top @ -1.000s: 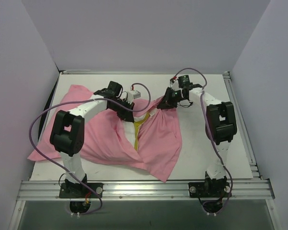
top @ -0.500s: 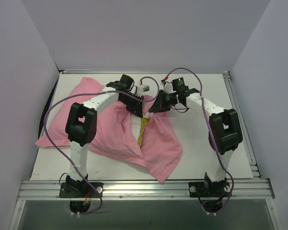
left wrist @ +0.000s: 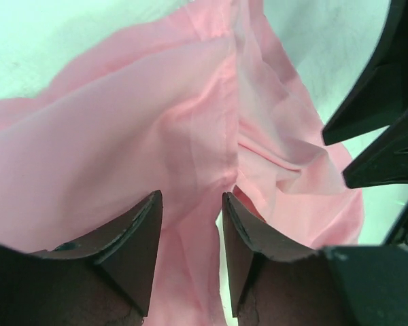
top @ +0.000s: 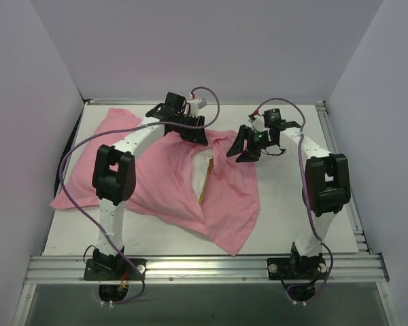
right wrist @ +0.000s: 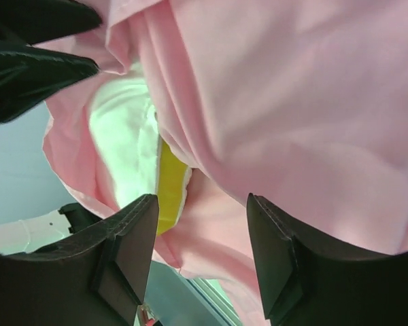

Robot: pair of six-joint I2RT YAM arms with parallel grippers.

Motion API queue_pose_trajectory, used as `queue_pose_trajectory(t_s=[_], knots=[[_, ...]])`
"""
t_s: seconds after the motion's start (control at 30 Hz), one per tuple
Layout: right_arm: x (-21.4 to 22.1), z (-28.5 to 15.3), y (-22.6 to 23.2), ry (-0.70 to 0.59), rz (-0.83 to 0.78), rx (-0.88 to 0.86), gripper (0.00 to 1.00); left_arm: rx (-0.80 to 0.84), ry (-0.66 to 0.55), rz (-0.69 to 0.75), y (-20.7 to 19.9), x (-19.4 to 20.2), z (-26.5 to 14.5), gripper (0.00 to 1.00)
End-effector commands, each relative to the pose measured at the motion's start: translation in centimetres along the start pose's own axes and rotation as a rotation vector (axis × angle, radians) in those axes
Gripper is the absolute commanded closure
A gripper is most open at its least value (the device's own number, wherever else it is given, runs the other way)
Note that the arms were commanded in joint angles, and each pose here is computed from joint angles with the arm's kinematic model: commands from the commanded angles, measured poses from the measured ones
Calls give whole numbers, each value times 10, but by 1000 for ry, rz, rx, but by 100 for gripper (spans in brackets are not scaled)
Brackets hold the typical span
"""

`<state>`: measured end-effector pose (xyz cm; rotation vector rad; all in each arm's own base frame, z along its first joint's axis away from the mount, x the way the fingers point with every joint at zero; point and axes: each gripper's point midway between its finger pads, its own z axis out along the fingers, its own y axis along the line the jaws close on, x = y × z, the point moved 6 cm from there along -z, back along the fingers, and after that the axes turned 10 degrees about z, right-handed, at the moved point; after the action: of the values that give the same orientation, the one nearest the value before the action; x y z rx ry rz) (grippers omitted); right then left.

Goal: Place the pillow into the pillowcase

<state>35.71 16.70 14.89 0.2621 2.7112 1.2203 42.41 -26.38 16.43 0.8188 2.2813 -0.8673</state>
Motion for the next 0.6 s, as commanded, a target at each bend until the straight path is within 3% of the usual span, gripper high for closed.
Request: queue_pose_trajectory(t_s=[0.0, 0.1, 0.27, 0.4, 0.57], knots=[[20, -22, 9, 36, -44, 11, 46, -73, -91, 83, -7, -30, -26, 51], [46, -22, -6, 117, -2, 51, 48, -94, -40, 151, -19, -19, -54, 49], [101, -9, -40, 264, 5, 161, 46, -111, 105, 305, -32, 31, -92, 31], [103, -3, -58, 316, 10, 227, 48, -115, 151, 393, -49, 69, -120, 31], [93, 0, -96, 366, 84, 330, 55, -132, 236, 636, -91, 99, -116, 30]])
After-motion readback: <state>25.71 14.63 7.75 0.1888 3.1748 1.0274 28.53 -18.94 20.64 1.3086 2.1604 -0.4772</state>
